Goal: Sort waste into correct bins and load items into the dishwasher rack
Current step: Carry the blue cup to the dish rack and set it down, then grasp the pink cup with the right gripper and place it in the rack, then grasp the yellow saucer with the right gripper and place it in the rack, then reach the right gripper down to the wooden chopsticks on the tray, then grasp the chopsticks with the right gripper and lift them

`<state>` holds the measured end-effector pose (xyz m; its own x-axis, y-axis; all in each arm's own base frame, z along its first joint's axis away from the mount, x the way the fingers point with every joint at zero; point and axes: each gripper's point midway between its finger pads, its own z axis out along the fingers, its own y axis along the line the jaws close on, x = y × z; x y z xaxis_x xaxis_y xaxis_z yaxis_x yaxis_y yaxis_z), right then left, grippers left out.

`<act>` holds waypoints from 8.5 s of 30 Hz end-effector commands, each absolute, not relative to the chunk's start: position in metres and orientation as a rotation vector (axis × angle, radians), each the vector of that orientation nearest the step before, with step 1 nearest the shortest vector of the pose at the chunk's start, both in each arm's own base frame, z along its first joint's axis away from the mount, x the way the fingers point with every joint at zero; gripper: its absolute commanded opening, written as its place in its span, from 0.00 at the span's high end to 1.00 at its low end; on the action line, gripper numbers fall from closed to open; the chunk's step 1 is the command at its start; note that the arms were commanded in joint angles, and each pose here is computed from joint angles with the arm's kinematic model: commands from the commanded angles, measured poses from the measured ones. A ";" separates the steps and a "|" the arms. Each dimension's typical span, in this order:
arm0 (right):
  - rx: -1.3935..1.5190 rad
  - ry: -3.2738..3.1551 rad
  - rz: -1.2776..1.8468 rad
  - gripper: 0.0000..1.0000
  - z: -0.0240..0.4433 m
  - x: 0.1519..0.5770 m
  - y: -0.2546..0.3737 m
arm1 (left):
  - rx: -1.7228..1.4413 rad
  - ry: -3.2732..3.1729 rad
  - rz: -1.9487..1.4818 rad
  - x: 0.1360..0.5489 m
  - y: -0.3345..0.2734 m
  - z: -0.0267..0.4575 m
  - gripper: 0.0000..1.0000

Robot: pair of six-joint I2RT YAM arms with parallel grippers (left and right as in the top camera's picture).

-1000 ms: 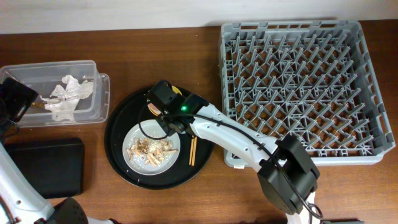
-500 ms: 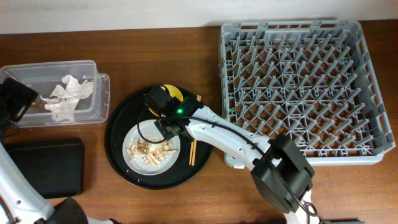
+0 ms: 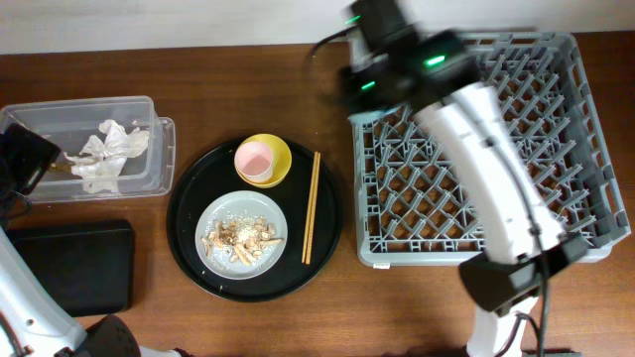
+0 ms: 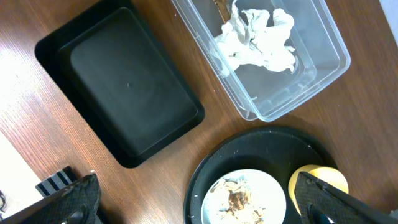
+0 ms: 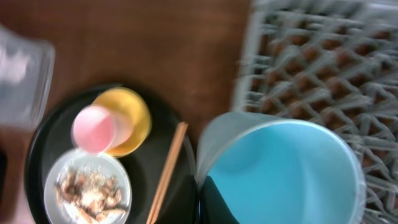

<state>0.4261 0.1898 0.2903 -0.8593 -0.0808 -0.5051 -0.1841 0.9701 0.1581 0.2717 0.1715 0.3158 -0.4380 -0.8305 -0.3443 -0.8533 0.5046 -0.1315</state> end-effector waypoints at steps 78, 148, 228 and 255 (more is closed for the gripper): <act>-0.796 2.477 0.131 0.96 0.142 0.406 0.421 | -1.413 2.372 0.097 0.269 0.173 0.318 0.01; -0.161 2.384 0.529 0.96 0.321 0.508 0.200 | -1.413 2.372 0.097 0.269 0.173 0.318 0.01; -0.385 2.954 0.526 0.23 0.247 0.290 0.253 | -1.413 2.372 0.097 0.269 0.173 0.318 0.01; 0.114 2.871 0.016 0.49 0.014 0.353 0.307 | -1.413 2.372 0.097 0.269 0.173 0.318 0.01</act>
